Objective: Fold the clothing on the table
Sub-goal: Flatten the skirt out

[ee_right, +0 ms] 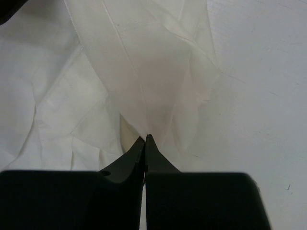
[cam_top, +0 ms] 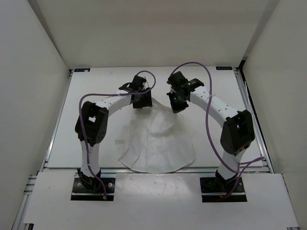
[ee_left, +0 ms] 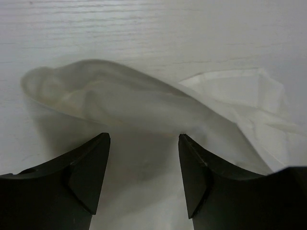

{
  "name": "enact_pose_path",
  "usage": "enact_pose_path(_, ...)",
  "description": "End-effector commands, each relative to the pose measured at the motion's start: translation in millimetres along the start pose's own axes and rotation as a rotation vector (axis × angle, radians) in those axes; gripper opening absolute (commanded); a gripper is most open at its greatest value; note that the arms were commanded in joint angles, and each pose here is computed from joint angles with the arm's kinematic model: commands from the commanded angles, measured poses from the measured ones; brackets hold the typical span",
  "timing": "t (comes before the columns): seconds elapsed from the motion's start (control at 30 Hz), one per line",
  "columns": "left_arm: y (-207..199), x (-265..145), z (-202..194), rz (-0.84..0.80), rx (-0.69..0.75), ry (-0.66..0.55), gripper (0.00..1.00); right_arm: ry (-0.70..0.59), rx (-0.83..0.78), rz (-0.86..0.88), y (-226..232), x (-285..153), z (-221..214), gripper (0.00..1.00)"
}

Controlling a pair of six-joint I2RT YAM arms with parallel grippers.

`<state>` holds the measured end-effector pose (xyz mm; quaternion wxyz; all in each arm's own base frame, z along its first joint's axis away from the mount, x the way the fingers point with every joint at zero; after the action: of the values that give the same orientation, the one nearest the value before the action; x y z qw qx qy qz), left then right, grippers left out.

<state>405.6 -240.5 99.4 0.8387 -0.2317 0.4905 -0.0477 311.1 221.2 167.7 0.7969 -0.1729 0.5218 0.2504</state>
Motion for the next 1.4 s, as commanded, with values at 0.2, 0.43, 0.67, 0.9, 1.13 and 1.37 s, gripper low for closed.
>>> enact_pose_path(0.2, 10, -8, 31, 0.284, 0.179, -0.212, 0.7, -0.073, -0.005, 0.017, 4, -24, 9, 0.0)
enact_pose_path(0.43, 22, -3, 40, 0.317, 0.169, -0.24, 0.69, -0.113, -0.016, 0.034, 8, -38, 15, 0.01)
enact_pose_path(0.67, 29, -10, 49, 0.444, 0.256, -0.313, 0.7, -0.109, -0.007, 0.047, 7, -37, 11, 0.0)
enact_pose_path(0.9, 48, -1, 44, 0.489, 0.284, -0.248, 0.69, -0.124, -0.011, 0.027, 3, -43, 13, 0.0)
enact_pose_path(1.13, 47, 7, 36, 0.513, 0.317, -0.183, 0.61, -0.129, -0.022, 0.036, 4, -44, 12, 0.0)
enact_pose_path(1.37, 55, -4, 60, 0.509, 0.234, -0.227, 0.66, -0.135, -0.016, 0.043, 0, -44, 8, 0.0)
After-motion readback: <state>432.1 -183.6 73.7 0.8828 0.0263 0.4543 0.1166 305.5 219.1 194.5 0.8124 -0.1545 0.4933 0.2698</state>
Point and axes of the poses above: each gripper's point midway between its finger pads, its own x axis out along the fingers, its own y axis along the line the jaws close on, z = x × y, the point moved 4 cm from there along -x, back along the fingers, and after that the axes turned 15 degrees about -x, right-handed, at the moved point
